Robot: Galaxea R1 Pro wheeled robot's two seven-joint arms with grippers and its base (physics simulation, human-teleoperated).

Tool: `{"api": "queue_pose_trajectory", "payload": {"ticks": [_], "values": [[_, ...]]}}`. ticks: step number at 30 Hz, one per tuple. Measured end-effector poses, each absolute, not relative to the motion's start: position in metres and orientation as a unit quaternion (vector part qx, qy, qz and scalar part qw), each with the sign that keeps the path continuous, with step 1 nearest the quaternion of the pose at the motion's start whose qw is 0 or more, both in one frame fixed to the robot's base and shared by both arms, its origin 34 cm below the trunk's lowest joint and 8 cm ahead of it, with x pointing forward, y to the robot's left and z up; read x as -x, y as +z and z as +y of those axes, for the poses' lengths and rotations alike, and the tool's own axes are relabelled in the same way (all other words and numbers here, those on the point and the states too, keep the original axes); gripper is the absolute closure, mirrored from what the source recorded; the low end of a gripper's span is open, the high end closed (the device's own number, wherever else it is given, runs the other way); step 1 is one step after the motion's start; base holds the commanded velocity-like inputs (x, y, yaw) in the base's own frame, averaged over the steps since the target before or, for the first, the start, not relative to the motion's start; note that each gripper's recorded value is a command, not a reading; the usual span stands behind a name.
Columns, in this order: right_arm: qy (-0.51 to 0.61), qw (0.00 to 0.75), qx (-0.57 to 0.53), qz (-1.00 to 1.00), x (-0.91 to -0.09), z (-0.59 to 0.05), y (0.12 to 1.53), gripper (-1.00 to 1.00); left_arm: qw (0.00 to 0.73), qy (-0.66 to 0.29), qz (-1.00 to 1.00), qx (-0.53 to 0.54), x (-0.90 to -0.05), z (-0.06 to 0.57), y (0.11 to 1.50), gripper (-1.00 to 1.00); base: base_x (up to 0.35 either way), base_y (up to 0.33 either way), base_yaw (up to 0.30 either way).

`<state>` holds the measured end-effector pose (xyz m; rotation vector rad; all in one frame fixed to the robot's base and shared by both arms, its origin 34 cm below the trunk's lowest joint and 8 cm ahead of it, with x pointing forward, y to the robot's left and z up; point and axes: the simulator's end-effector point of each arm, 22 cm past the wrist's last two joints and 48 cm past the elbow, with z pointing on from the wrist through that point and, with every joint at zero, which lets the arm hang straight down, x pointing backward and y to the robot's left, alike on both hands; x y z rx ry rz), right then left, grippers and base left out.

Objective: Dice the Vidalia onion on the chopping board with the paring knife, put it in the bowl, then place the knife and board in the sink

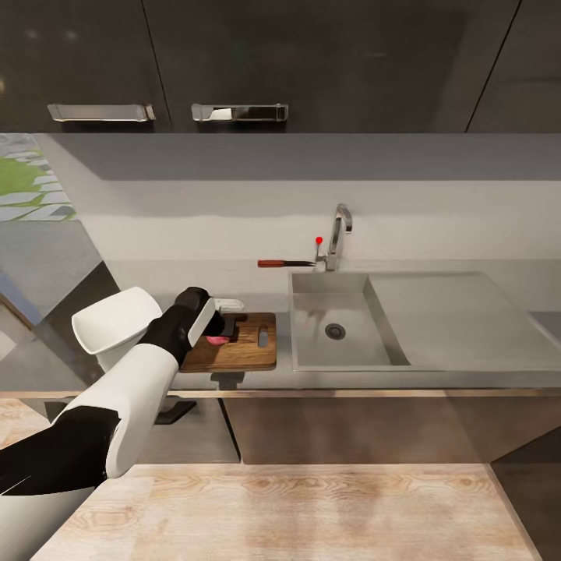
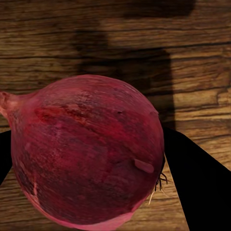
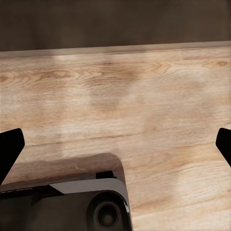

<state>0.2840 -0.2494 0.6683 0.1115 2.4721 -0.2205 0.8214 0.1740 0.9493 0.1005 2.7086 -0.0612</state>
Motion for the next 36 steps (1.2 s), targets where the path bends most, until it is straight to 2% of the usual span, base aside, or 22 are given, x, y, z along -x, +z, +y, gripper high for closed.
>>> {"api": "queue_pose_trajectory", "payload": {"ticks": [7, 8, 25, 36], "values": [[-0.084, 0.322, -0.042, 0.942, -0.284, -0.249, 0.668, -1.0, 0.216, -0.021, 0.976, -0.037, -0.823, 0.175, 0.95, 1.0, 0.0, 0.0, 0.0], [-0.084, 0.322, -0.042, 0.942, -0.284, -0.249, 0.668, -1.0, 0.216, -0.021, 0.976, -0.037, -0.823, 0.175, 0.951, -1.0, 0.0, 0.0, 0.0], [-0.084, 0.323, -0.042, 0.942, -0.284, -0.249, 0.668, -1.0, 0.22, -0.02, 0.975, -0.037, -0.824, 0.174, 0.953, -1.0, 0.0, 0.0, 0.0], [-0.084, 0.316, -0.041, 0.944, -0.278, -0.249, 0.666, -1.0, 0.299, -0.028, 0.953, -0.037, -0.857, 0.17, 1.015, -1.0, 0.0, 0.0, 0.0]]}}
